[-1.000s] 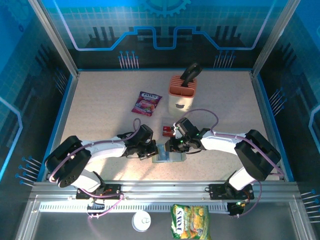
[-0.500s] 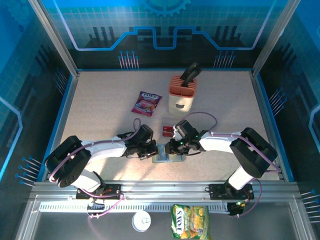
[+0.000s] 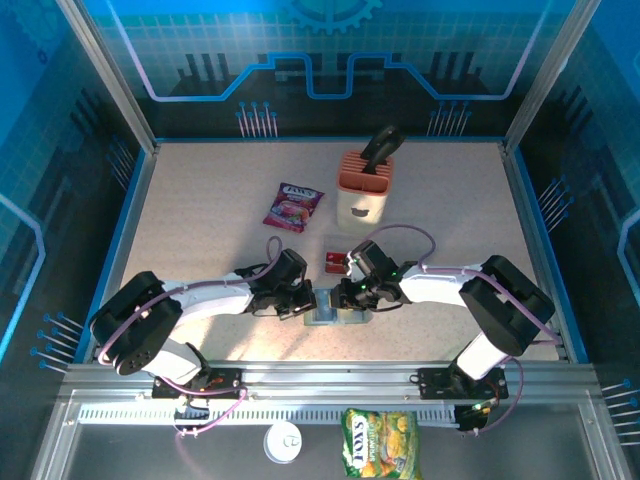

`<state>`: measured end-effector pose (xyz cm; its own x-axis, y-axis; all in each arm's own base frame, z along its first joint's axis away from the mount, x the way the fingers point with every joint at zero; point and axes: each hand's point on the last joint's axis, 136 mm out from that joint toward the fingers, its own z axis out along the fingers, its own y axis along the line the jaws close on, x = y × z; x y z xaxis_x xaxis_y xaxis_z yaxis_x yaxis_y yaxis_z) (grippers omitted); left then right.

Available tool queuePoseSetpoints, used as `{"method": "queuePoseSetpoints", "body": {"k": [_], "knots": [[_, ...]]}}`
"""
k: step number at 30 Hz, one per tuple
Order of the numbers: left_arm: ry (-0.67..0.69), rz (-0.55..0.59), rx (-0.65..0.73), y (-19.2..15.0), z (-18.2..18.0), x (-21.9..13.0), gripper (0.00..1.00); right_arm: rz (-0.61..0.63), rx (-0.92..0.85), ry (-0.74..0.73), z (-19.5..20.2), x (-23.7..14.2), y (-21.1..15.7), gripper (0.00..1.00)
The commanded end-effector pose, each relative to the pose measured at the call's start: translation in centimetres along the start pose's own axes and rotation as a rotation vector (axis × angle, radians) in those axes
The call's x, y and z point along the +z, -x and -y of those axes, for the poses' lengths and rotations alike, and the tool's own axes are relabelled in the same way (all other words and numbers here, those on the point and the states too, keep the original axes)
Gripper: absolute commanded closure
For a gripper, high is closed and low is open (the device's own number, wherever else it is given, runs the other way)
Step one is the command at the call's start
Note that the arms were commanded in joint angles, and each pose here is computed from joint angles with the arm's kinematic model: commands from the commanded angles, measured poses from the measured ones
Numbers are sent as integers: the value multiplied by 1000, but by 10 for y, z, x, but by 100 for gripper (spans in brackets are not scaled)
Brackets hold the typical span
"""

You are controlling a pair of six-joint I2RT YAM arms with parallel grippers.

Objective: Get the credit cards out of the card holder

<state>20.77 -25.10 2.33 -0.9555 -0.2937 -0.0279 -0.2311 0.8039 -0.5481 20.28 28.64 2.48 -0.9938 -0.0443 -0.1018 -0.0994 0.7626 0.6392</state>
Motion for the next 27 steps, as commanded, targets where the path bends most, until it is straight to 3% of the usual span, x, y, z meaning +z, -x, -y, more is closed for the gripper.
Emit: {"method": "queuePoseSetpoints", "body": {"k": [1, 27], "knots": [[103, -17, -5, -6, -24, 4, 100, -5, 19, -17, 6, -1, -5, 77], [109, -30, -3, -7, -24, 7, 100, -32, 75, 61, 2, 7, -8, 76]]}}
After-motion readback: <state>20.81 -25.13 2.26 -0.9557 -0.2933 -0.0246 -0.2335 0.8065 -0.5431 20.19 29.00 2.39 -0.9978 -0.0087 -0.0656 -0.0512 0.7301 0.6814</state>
